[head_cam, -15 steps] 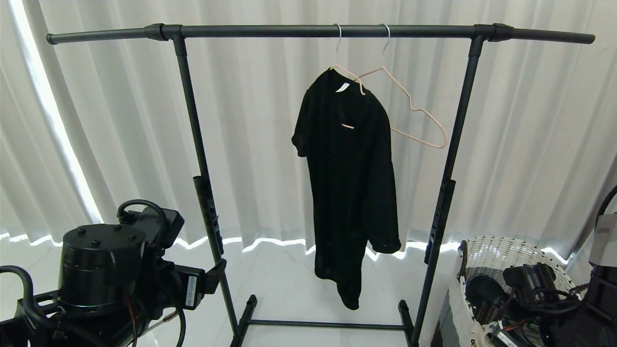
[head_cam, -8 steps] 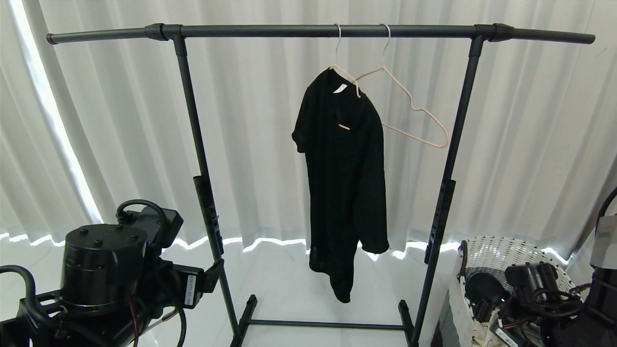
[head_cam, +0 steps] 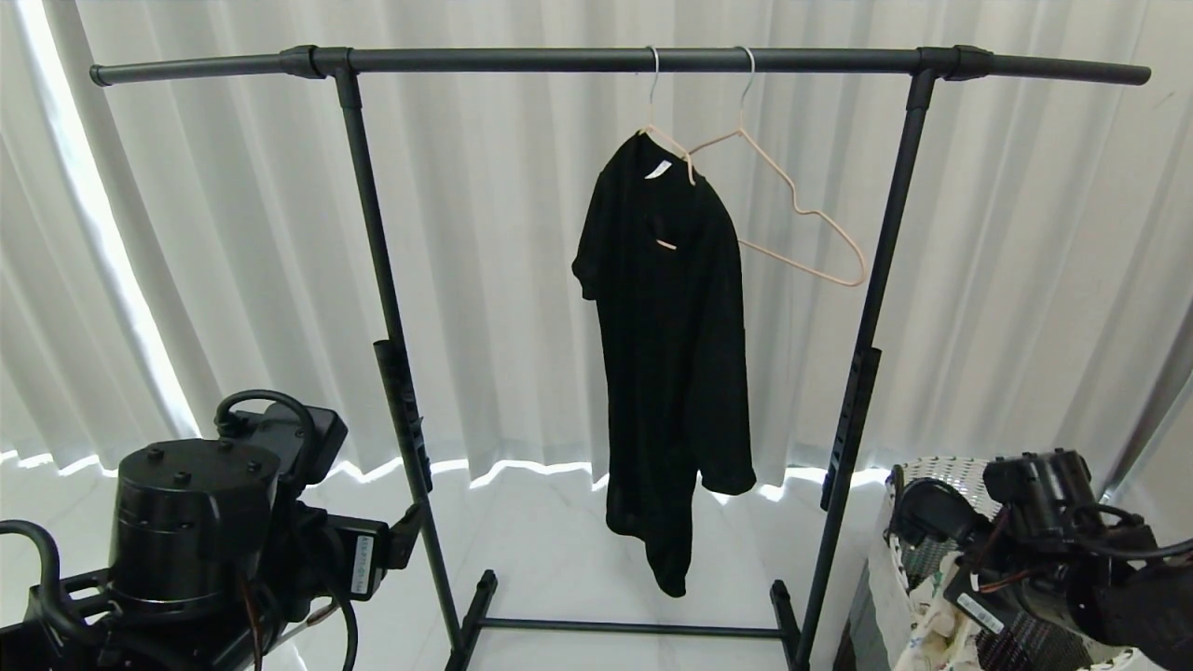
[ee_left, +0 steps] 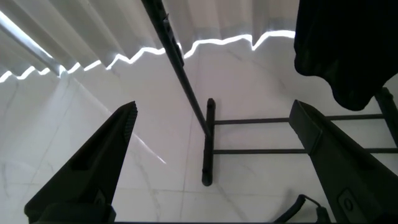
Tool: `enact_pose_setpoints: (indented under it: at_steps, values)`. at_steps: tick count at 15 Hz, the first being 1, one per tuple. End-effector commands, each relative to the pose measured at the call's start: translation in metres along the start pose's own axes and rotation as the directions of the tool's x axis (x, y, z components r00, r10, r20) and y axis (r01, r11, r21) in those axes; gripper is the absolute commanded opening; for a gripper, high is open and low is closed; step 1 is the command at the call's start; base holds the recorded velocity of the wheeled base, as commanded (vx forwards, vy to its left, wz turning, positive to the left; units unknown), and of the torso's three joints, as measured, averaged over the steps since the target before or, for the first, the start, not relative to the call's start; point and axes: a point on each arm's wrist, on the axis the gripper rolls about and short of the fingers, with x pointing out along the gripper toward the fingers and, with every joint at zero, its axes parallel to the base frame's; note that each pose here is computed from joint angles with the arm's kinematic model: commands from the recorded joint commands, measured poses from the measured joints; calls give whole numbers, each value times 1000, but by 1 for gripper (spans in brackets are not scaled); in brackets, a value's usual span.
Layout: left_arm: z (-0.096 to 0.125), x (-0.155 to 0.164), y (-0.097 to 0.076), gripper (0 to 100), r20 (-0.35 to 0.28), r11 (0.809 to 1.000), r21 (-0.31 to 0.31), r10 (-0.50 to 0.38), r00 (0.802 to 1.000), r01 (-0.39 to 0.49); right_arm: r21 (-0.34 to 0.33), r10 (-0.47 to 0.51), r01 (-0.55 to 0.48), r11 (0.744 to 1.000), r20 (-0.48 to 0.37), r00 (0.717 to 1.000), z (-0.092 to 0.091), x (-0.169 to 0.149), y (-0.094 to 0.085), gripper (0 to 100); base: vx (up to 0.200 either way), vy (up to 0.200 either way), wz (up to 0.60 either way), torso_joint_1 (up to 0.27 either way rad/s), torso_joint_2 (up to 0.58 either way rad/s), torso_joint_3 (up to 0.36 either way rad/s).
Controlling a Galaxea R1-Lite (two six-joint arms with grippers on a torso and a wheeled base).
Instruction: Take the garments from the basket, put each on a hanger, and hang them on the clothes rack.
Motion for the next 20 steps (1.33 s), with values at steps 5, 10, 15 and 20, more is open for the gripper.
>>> enact_pose_setpoints:
  at_steps: [5, 10, 15, 20]
  values:
    - [-9, -18, -2, 100, 25, 998, 22, -53, 998, 53, 190, 120, -142, 971, 125, 985, 84, -142, -44, 0, -40, 0, 0, 0, 0, 1]
    - [-8, -22, -3, 100, 42, 997, 21, -69, 997, 68, 173, 171, -200, 964, 168, 971, 92, -156, -31, 0, -200, 0, 0, 3, 2, 0]
    - [-9, -27, -7, 100, 54, 994, 36, -101, 993, 99, 174, 182, -217, 961, 194, 964, 95, -159, -33, 0, -200, 0, 0, -3, 3, 4]
    - [-2, -44, -25, 100, 104, 937, 50, -349, 931, 346, 161, 268, -323, 933, 290, 919, 104, -169, -39, 0, -40, 0, 0, 0, 0, 0]
